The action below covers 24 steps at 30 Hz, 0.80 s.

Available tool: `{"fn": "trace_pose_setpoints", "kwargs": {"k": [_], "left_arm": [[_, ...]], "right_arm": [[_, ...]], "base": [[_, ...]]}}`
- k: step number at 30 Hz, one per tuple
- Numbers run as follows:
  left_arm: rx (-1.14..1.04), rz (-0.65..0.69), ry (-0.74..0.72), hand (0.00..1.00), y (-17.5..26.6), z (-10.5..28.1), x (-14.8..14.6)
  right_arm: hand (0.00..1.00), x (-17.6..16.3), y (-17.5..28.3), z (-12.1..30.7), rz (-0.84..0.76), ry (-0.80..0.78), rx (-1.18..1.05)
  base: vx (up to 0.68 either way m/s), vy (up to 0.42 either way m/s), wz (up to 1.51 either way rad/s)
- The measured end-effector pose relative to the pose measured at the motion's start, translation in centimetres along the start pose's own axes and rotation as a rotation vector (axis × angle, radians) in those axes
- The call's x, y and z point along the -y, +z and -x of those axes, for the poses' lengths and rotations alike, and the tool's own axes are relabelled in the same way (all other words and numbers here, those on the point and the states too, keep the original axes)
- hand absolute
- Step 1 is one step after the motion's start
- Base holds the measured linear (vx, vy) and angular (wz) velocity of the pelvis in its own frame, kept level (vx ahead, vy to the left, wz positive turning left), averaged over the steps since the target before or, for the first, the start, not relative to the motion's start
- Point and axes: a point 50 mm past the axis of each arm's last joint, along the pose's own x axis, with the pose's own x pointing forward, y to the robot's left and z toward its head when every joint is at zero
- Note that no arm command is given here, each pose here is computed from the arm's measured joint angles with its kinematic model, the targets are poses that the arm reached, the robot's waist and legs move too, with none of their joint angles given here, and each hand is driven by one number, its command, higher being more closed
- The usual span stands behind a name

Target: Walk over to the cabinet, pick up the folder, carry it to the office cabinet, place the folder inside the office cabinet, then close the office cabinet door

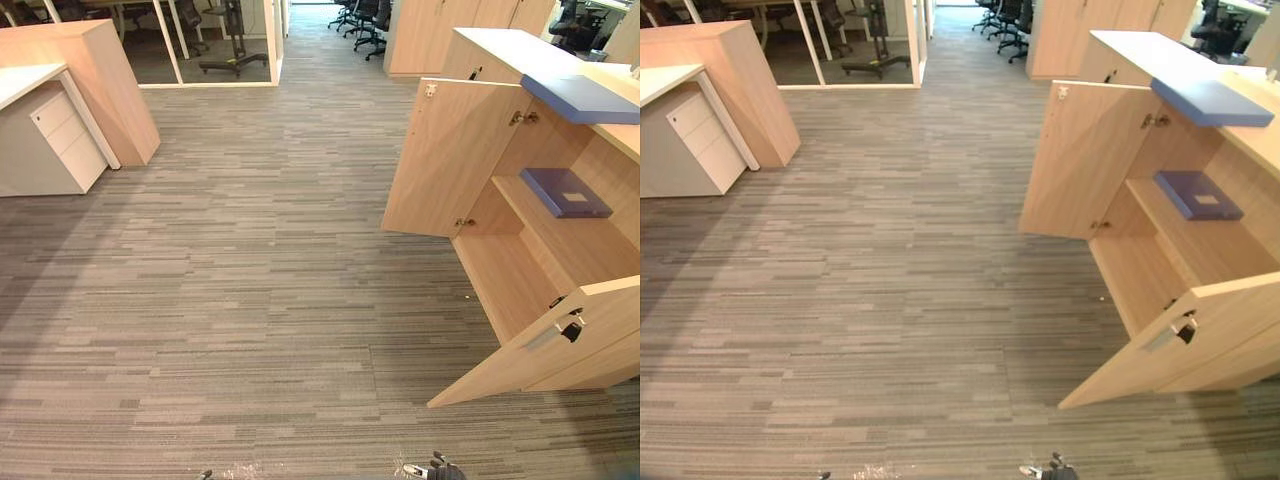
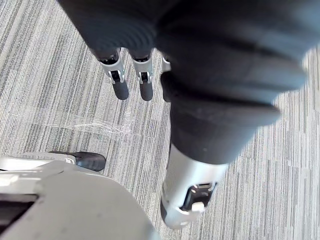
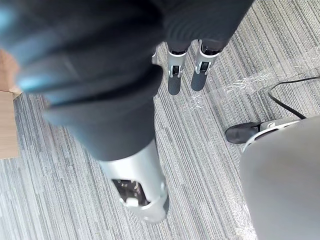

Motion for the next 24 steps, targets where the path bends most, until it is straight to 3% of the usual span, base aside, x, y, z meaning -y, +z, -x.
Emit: {"fn": "trace_pose_setpoints", "kwargs": {"k": [19,24], "left_arm": [[0.003,0.005,-0.022,0.0,0.1,0.0,0.0],[0.003,0.004,-0.023,0.0,0.1,0.0,0.0]], "right_arm": [[0.0,-2.0,1.1,-0.2,0.049,0.086,0.032],[0.0,-2.6,1.5,-0.3,0.143,0.116,0.049]], "base": [[-0.01,-0.002,0.0],[0.0,0.0,0.0]]}}
